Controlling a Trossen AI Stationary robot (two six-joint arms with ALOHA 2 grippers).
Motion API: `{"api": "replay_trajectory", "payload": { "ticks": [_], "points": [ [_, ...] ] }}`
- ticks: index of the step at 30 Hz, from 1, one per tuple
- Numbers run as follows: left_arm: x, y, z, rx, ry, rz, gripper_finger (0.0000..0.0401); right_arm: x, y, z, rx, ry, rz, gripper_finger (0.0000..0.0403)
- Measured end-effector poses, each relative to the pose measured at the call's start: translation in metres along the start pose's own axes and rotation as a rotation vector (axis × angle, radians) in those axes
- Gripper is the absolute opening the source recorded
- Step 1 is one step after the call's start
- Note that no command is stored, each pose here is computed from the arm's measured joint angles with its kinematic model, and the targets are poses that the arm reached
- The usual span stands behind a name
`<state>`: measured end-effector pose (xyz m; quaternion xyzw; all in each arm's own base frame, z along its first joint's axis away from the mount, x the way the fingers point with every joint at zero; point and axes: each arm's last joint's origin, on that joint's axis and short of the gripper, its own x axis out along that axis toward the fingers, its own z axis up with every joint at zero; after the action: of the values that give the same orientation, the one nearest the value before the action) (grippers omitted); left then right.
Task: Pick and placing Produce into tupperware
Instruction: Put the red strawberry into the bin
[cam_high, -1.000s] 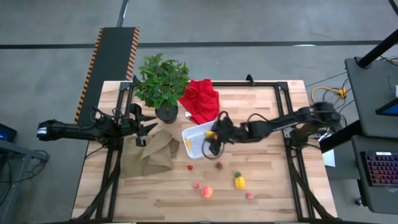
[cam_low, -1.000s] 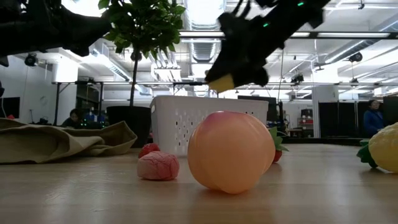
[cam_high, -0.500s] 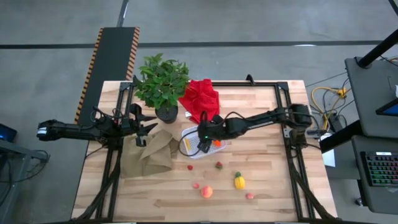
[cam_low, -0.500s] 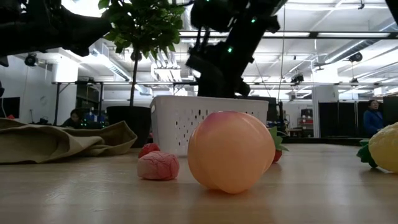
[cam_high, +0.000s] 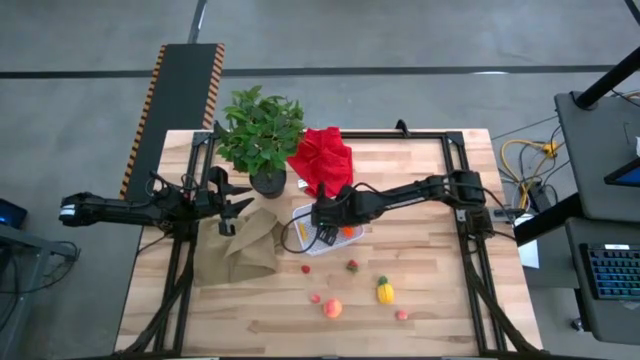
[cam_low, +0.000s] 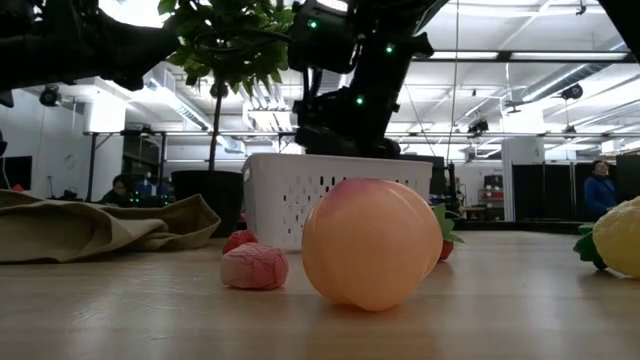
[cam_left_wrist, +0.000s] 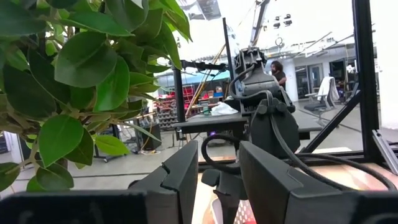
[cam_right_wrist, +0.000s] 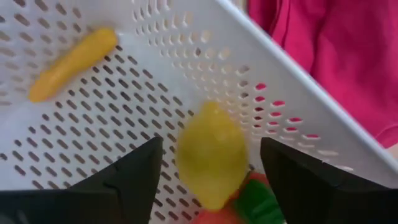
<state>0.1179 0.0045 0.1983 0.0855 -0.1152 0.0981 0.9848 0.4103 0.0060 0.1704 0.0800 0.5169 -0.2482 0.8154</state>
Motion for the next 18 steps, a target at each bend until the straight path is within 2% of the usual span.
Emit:
{"api": "replay_trajectory", "payload": {
  "ticks": [5,10,14,18],
  "points": [
    [0.000,0.000,0.000,0.000,0.001,0.000,0.0105,-0.022,-0.005,0.006,0.013,-0.050,0.024,0.0288],
    [0.000,0.000,0.000,0.000,0.003,-0.001,0.0105,-0.074,-0.006,0.010,0.032,-0.170,0.068,0.0293],
    [0.000,0.000,0.000,-0.001,0.004,-0.002,0.0105,-0.120,-0.006,0.000,0.066,-0.232,0.101,0.0287],
    [0.000,0.000,-0.001,-0.004,0.009,-0.003,0.0105,-0.155,0.002,-0.021,0.084,-0.234,0.154,0.0281]
  ]
}}
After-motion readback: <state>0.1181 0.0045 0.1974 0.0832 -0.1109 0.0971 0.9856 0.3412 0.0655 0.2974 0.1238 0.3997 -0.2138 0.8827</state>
